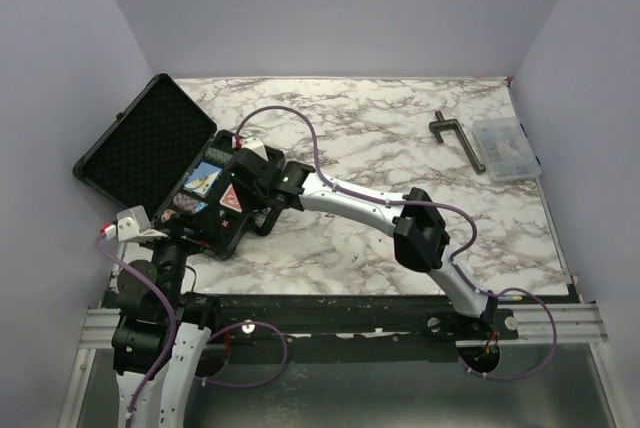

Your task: Pack up texas hold em set

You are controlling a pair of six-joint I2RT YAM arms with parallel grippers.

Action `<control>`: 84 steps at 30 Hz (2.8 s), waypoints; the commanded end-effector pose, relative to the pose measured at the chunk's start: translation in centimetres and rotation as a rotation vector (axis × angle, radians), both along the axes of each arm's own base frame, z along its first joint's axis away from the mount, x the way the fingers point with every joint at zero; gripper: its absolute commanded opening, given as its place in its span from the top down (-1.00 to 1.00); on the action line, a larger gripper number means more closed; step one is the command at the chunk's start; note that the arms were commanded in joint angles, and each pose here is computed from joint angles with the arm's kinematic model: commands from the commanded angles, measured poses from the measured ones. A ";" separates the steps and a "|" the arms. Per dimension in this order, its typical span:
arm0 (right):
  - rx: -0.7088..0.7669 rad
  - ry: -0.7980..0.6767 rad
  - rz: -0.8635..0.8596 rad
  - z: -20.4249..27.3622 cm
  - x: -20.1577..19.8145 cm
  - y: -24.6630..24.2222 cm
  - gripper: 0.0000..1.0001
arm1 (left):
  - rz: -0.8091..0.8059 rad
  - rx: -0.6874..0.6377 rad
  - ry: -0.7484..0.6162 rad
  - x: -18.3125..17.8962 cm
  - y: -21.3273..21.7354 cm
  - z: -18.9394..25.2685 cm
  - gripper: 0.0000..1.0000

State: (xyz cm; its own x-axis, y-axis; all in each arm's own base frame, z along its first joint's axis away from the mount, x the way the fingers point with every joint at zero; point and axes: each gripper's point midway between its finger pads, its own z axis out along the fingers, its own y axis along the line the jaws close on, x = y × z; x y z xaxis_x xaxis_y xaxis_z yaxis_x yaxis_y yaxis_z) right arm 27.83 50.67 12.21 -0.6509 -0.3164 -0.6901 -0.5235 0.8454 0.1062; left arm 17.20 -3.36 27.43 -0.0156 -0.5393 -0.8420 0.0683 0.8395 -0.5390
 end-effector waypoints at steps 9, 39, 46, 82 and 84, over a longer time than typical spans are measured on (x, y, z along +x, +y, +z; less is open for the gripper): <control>0.041 -0.094 0.036 -0.2 1.9 3.2 -0.05 | 0.342 -0.122 -0.045 -2.9 6.3 0.4 -0.97; 0.043 -0.159 0.073 -1.6 3.9 5.4 -0.10 | 0.454 -0.197 -0.020 -3.3 8.0 -0.4 -0.98; 0.046 -0.151 0.073 -2.3 4.0 5.5 -0.11 | 0.451 -0.197 -0.017 -3.2 7.9 -0.5 -0.98; 0.044 -0.154 0.073 -3.5 4.5 5.4 -0.80 | 0.441 -0.194 -0.011 -3.1 7.8 -0.6 -0.98; 0.063 -0.167 0.076 -2.3 4.5 5.5 -0.85 | 0.438 -0.194 -0.010 -3.1 7.7 -0.6 -0.98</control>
State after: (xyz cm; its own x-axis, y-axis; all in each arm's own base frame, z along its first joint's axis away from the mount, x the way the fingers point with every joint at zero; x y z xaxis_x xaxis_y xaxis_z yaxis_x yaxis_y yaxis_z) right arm 32.04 56.47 9.26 -0.5148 -0.3140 -0.7978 -0.5972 0.7990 0.0709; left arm 16.20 3.87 24.98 0.1640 -0.6276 -0.7611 -0.3383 0.6889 -0.6410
